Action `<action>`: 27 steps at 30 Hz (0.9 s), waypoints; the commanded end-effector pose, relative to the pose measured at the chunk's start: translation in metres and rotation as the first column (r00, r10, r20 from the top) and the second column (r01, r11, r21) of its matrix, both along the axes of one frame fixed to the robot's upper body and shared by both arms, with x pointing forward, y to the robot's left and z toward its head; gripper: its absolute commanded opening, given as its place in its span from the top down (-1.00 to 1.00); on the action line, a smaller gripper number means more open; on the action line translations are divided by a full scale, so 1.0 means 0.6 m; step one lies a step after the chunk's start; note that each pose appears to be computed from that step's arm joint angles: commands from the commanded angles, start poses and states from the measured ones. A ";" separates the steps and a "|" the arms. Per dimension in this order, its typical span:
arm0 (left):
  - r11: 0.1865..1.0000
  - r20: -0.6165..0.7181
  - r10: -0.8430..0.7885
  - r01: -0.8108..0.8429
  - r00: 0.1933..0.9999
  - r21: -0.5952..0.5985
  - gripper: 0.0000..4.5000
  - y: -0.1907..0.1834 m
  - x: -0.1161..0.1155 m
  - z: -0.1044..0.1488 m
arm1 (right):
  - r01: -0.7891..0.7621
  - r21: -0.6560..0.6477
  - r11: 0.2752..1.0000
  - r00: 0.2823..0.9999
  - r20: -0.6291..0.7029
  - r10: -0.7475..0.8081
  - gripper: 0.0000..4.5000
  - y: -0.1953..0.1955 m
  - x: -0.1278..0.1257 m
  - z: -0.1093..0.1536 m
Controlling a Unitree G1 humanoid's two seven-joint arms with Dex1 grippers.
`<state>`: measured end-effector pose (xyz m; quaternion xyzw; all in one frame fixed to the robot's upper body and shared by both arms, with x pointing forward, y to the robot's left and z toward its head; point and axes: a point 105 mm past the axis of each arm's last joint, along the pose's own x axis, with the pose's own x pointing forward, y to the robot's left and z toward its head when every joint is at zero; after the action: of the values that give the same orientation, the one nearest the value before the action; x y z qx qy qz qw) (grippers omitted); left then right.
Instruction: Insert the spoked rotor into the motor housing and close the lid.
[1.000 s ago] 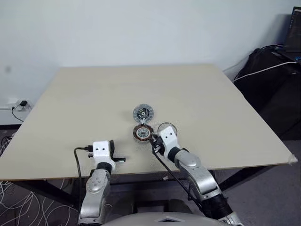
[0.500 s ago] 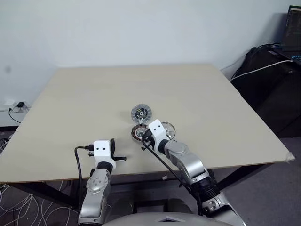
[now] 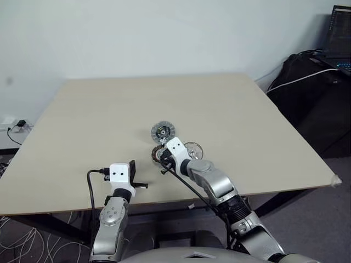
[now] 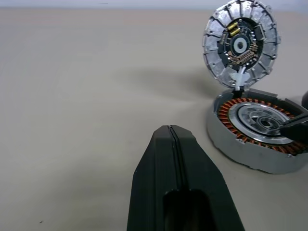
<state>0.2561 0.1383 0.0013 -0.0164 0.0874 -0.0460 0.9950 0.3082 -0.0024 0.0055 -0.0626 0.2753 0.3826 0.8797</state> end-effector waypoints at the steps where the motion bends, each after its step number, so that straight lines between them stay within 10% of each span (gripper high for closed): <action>1: 0.999 0.045 -0.036 0.037 0.998 -0.006 1.00 -0.010 0.005 0.017 | -0.009 0.003 1.000 0.999 0.047 0.009 0.98 0.006 0.016 0.019; 27: 0.971 -0.024 -0.236 0.235 0.971 -0.054 1.00 -0.033 -0.020 0.002 | -0.007 0.025 1.000 0.999 0.043 0.006 0.98 0.011 0.029 0.023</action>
<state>0.2397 0.1221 -0.0118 -0.0312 0.1276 -0.1565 0.9789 0.3189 -0.0041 -0.0003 -0.0694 0.2869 0.3756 0.8785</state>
